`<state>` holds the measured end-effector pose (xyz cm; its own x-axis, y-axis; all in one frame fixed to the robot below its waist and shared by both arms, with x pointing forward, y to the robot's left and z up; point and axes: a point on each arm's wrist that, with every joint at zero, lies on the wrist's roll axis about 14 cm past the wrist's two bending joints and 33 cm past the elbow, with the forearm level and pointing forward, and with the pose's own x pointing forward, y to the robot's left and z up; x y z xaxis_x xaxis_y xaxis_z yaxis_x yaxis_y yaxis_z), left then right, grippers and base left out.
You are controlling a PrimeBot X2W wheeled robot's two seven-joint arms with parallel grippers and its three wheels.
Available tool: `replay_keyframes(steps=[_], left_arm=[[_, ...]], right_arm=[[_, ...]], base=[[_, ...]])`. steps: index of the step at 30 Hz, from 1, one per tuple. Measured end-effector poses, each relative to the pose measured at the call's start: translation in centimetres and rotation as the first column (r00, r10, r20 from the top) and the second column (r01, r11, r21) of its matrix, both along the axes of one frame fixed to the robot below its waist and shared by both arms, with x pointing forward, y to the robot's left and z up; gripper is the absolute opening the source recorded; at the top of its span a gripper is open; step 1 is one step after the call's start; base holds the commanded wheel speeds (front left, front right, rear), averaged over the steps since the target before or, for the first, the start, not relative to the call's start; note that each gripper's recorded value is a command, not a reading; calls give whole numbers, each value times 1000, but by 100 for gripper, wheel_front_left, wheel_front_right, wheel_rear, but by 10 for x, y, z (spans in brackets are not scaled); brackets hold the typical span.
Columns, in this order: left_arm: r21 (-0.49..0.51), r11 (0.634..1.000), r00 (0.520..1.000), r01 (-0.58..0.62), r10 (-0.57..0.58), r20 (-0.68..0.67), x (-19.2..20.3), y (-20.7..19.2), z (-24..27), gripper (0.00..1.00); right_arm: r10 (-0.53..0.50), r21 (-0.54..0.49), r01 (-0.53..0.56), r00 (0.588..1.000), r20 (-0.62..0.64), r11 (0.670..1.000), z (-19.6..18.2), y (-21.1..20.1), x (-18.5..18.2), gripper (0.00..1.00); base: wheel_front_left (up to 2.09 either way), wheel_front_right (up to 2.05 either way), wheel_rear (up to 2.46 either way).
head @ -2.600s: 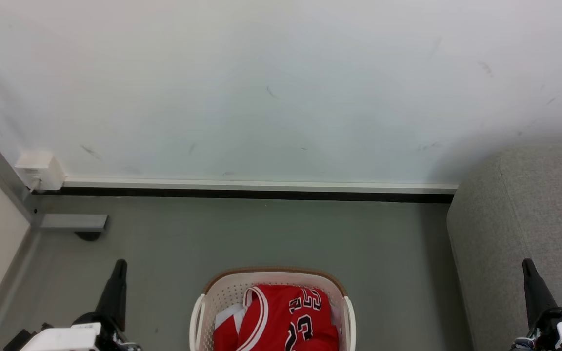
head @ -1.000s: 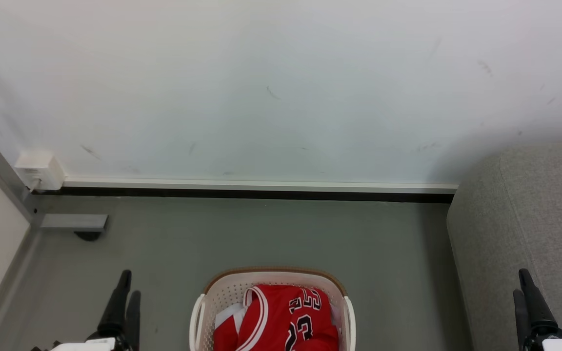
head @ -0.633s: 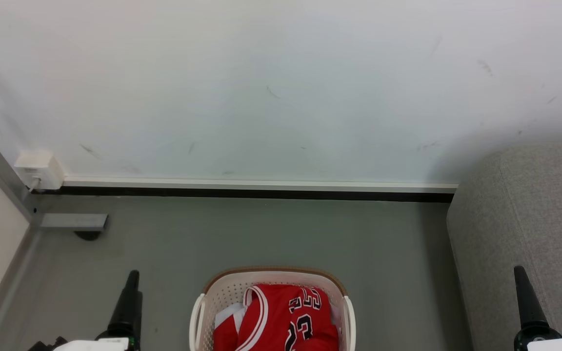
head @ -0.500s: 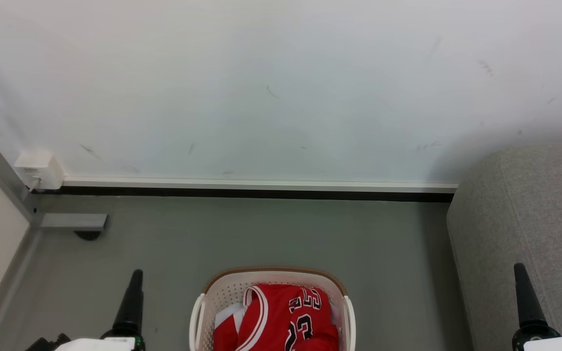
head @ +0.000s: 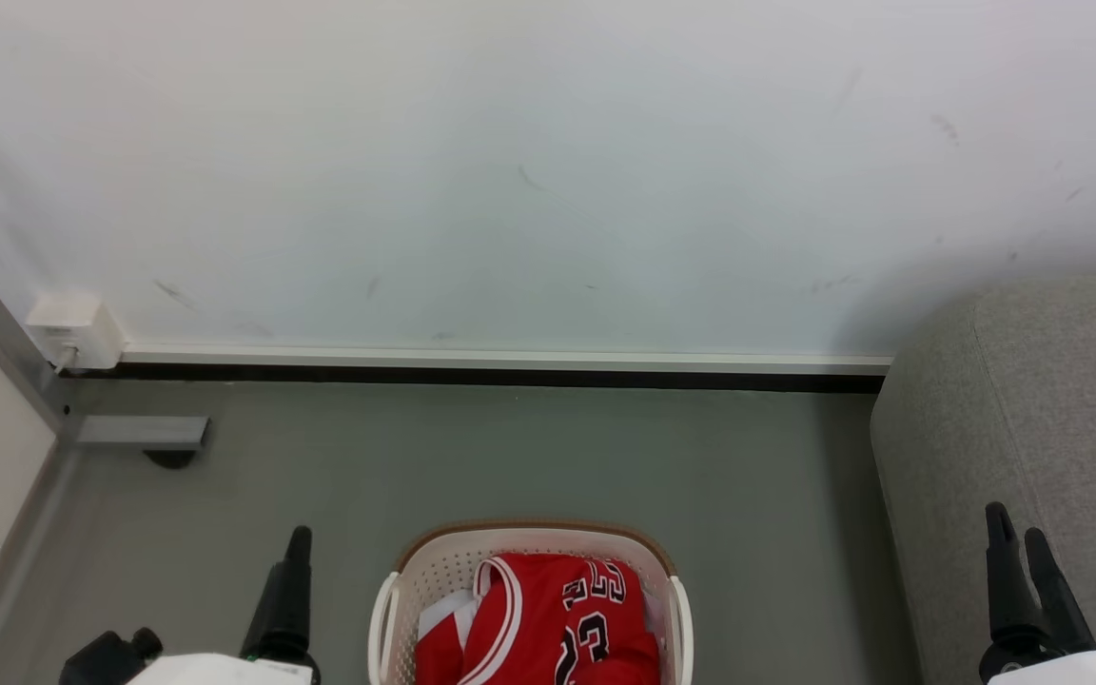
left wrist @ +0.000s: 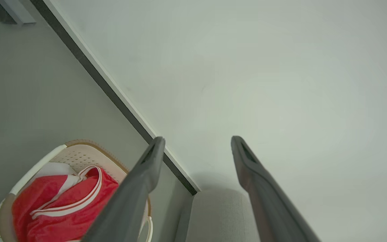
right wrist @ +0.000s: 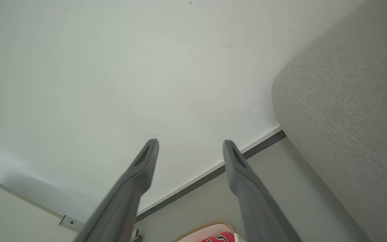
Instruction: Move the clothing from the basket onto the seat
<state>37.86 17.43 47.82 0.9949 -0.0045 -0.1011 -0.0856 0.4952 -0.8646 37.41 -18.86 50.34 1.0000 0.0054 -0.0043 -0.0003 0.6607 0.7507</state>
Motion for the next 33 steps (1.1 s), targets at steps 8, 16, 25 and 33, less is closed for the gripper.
replay_keyframes(steps=[8, 16, 25, 33], left_arm=[[174, 984, 1000, 23, -26, 16, -1, -4, 3, 100], [320, 946, 998, 50, -60, 21, -2, -10, 3, 100], [445, 894, 997, 52, -75, 34, -4, -11, 5, 100], [516, 855, 996, 48, -78, 37, -6, -11, 4, 100]], right_arm=[[9, -147, -6, 1000, 23, 989, 5, 2, -1, 100], [26, -268, -13, 999, 43, 963, 9, 4, -1, 100], [39, -386, -16, 998, 50, 922, 9, 5, -2, 100], [38, -478, -8, 998, 53, 878, 7, 3, -4, 100]], base=[[0, 0, 0], [0, 0, 0], [0, 0, 0], [0, 0, 0]])
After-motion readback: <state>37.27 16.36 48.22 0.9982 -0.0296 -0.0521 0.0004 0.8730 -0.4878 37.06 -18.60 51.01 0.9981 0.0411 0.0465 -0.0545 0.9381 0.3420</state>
